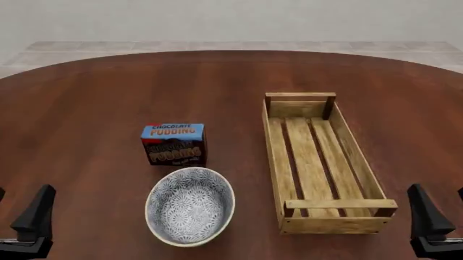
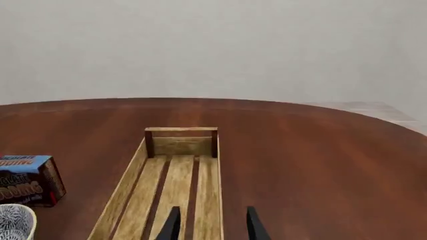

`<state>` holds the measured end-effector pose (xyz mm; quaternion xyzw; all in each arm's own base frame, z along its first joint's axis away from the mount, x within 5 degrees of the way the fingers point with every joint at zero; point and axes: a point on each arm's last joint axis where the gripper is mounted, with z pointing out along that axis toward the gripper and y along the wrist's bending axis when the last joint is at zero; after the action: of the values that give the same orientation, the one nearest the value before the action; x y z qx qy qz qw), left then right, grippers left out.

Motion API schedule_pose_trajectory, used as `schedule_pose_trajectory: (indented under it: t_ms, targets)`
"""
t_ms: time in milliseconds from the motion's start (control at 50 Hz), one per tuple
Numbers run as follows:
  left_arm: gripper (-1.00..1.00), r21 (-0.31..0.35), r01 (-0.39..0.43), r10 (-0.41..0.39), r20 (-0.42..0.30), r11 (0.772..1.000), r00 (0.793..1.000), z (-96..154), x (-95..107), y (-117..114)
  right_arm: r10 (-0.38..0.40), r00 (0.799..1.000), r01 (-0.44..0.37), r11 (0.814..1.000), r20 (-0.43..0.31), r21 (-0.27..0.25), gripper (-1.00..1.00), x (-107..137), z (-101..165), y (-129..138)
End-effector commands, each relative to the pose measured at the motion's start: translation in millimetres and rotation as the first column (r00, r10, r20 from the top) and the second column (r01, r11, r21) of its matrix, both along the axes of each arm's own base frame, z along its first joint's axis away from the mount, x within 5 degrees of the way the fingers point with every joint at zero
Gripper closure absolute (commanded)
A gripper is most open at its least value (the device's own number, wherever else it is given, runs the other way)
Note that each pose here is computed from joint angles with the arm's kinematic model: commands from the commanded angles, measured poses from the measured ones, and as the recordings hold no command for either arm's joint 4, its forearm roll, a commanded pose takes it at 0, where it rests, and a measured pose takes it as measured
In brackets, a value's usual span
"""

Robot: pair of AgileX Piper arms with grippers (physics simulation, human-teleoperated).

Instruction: Pick up the bowl on the left and put it in the tray.

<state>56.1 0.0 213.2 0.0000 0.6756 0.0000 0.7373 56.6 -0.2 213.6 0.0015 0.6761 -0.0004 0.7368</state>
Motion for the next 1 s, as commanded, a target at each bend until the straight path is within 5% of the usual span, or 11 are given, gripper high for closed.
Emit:
schedule_pose_trajectory:
  t_ms: [20,340,440,620,800,920,1000]
  targets:
    - [-1.0,0.0,0.0,0.0,0.0,1.0,1.0,0,0,0,0.019,1.0,-0.019,1.0,-0.006,-0.007,-1.0,5,1,1]
    - [-1.0,0.0,0.0,0.0,0.0,1.0,1.0,0,0,0,0.049,0.998,-0.048,0.999,-0.05,0.008,-1.0,42,3,5]
    - [-1.0,0.0,0.0,0.0,0.0,1.0,1.0,0,0,0,0.081,0.996,-0.081,0.996,-0.023,-0.025,-1.0,40,29,8]
    - [-1.0,0.0,0.0,0.0,0.0,1.0,1.0,0,0,0,0.22,0.966,-0.228,0.972,-0.135,-0.052,-1.0,88,41,33]
    - [-1.0,0.0,0.0,0.0,0.0,1.0,1.0,0,0,0,0.259,0.96,-0.263,0.964,-0.109,-0.027,-1.0,88,86,39]
    - [-1.0,0.0,0.0,0.0,0.0,1.0,1.0,0,0,0,0.33,0.935,-0.334,0.943,-0.126,-0.009,-1.0,94,115,53]
    - [-1.0,0.0,0.0,0.0,0.0,1.0,1.0,0,0,0,0.332,0.933,-0.342,0.938,-0.138,-0.052,-1.0,99,123,56]
